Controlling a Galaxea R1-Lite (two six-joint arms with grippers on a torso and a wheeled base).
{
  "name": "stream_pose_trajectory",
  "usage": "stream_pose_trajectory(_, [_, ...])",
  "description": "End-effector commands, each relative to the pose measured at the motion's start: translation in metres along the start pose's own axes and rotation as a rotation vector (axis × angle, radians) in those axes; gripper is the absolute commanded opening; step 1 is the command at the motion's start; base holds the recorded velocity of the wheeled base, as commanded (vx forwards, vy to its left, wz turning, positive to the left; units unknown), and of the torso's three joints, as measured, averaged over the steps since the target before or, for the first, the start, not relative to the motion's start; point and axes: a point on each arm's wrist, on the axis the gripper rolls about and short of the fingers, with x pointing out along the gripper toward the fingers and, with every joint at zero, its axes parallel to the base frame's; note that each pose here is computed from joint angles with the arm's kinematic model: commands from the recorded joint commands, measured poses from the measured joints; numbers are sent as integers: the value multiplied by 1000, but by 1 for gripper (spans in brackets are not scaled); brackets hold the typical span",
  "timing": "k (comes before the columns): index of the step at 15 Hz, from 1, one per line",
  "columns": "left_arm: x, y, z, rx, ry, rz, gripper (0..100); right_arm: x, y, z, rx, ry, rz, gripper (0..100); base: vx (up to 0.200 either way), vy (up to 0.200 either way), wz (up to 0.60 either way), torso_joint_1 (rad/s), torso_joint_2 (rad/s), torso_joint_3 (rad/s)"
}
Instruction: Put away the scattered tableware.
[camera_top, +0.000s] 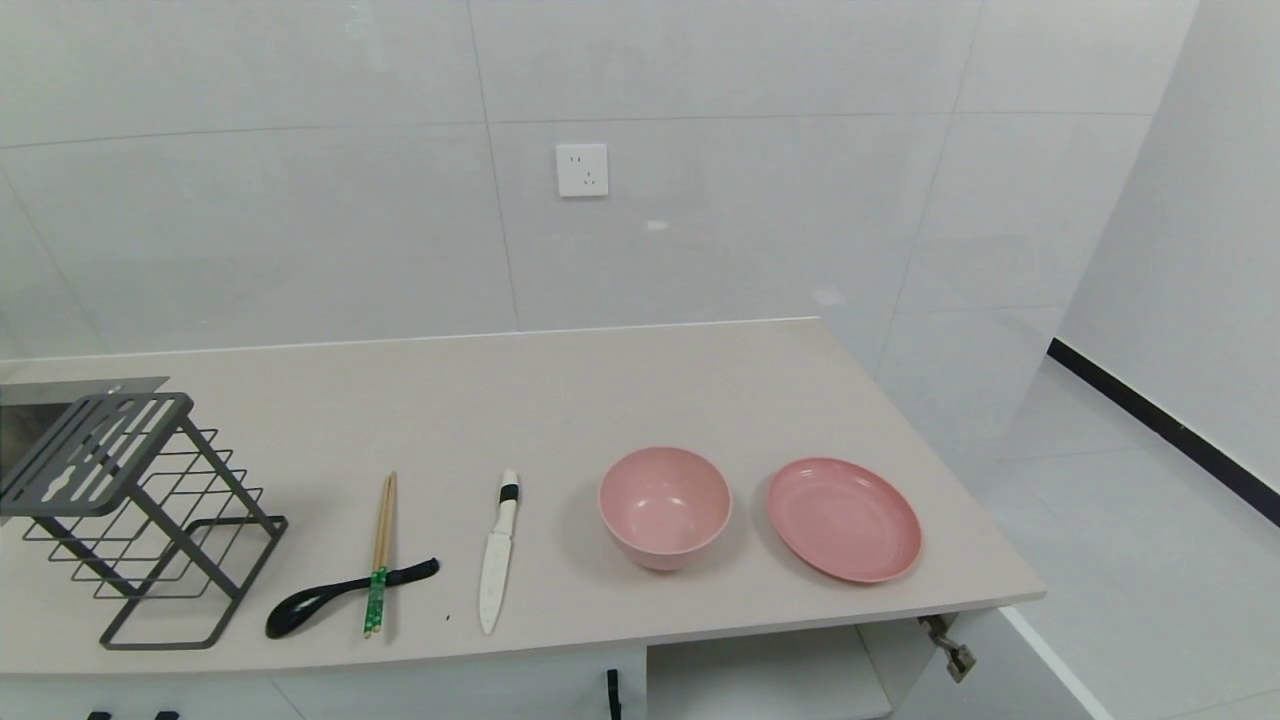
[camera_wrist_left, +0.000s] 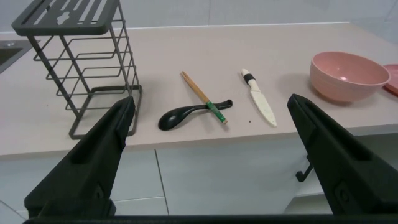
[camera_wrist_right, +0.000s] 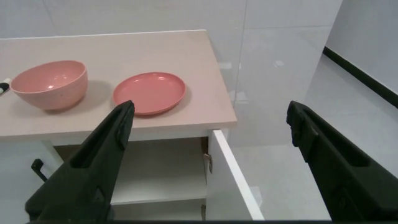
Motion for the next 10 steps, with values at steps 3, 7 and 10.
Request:
stream_pose_trajectory(3, [0, 0, 0, 5, 2, 0, 100, -3, 0, 25, 3, -232, 2, 100, 0, 0, 0, 0, 0, 0])
stream_pose_trajectory(7, [0, 0, 0, 3, 2, -1, 100, 7, 2, 73, 18, -64, 196, 100, 0, 0, 0, 0, 0, 0])
stream_pose_trajectory(10, [0, 0, 0, 3, 0, -1, 100, 60, 9, 90, 12, 237, 324, 100, 0, 0, 0, 0, 0, 0])
